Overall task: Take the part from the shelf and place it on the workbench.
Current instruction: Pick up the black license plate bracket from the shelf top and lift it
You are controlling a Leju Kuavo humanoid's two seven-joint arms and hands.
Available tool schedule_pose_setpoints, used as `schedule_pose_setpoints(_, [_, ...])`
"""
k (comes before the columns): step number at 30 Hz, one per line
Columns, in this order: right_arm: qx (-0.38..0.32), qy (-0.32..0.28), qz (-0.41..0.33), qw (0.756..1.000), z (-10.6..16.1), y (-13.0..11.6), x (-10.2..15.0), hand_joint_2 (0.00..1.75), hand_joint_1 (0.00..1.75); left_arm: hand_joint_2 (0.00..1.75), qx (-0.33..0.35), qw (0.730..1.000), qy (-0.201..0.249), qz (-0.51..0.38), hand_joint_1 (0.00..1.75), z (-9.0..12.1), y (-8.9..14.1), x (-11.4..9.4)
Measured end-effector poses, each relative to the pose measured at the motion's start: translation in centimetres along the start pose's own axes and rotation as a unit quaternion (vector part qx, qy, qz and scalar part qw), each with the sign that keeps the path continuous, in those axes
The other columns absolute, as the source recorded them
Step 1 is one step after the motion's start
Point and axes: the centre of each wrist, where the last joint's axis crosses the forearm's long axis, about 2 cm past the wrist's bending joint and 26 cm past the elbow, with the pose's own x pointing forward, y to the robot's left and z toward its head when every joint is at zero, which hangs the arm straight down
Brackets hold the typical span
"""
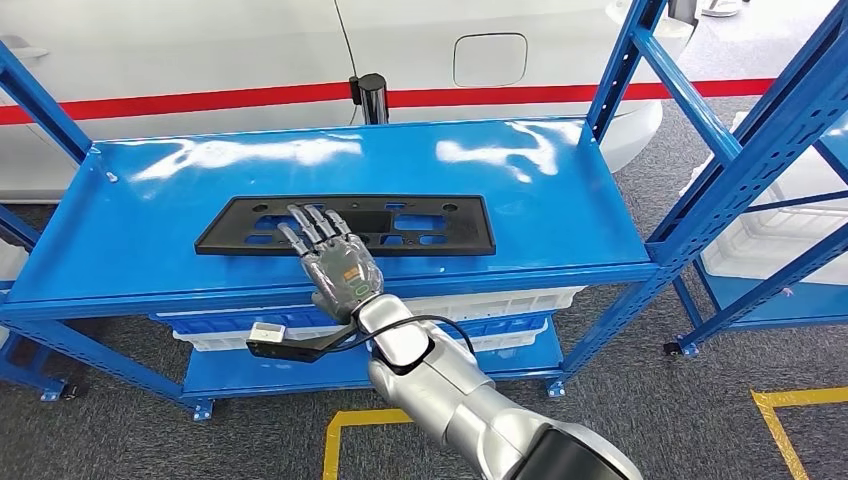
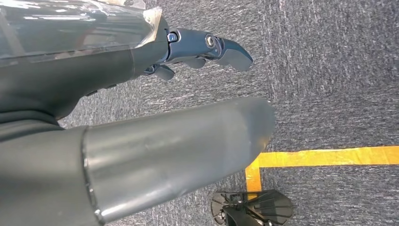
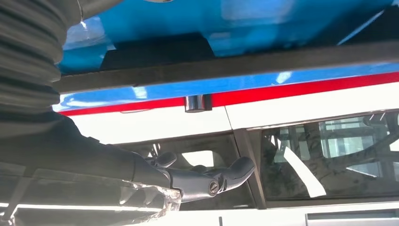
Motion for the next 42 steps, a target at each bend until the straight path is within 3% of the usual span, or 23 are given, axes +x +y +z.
schedule_pose_setpoints(6, [0.015, 0.018, -0.013, 1.000, -1.0, -0.3, 0.1, 1.75, 0.00, 0.00, 0.002, 1.000, 0.005, -0.002, 0.00, 0.0, -0.1, 0.1])
schedule_pose_setpoints(11, [0.039, 0.044, 0.003, 0.998, -1.9, -0.5, -0.8, 1.75, 0.00, 0.00, 0.001, 1.000, -0.020, 0.001, 0.00, 0.0, -0.1, 0.1])
schedule_pose_setpoints(18, [0.081, 0.084, 0.049, 0.992, -2.0, 0.0, -3.1, 1.75, 0.00, 0.00, 0.009, 0.992, -0.125, 0.011, 0.00, -0.2, 0.0, 0.6])
schedule_pose_setpoints(27, [0.107, 0.104, 0.084, 0.985, -2.1, 0.1, -4.5, 1.75, 0.03, 0.00, 0.030, 0.977, -0.211, 0.021, 0.00, -1.5, 0.1, 4.6])
schedule_pose_setpoints(28, [0.107, 0.105, 0.084, 0.985, -2.1, 0.0, -4.6, 1.75, 0.18, 0.00, 0.033, 0.975, -0.221, 0.022, 0.00, -1.6, 0.1, 4.9])
schedule_pose_setpoints(31, [0.103, 0.102, 0.080, 0.986, -2.1, 0.1, -4.8, 1.75, 1.29, 0.00, 0.036, 0.972, -0.231, 0.019, 0.00, -1.8, 0.1, 5.7])
schedule_pose_setpoints(32, [0.101, 0.100, 0.079, 0.987, -2.0, 0.1, -4.9, 1.75, 1.53, 0.00, 0.036, 0.973, -0.229, 0.016, 0.00, -1.8, 0.1, 5.9])
schedule_pose_setpoints(36, [0.099, 0.096, 0.072, 0.988, -1.6, 0.4, -5.1, 1.75, 1.74, 0.00, 0.037, 0.976, -0.213, 0.008, 0.00, -1.8, 0.1, 6.0])
schedule_pose_setpoints(42, [0.087, 0.091, 0.056, 0.990, -1.3, 0.5, -5.3, 1.75, 1.75, 0.00, 0.041, 0.988, -0.150, 0.016, 0.00, -1.6, 0.0, 5.0])
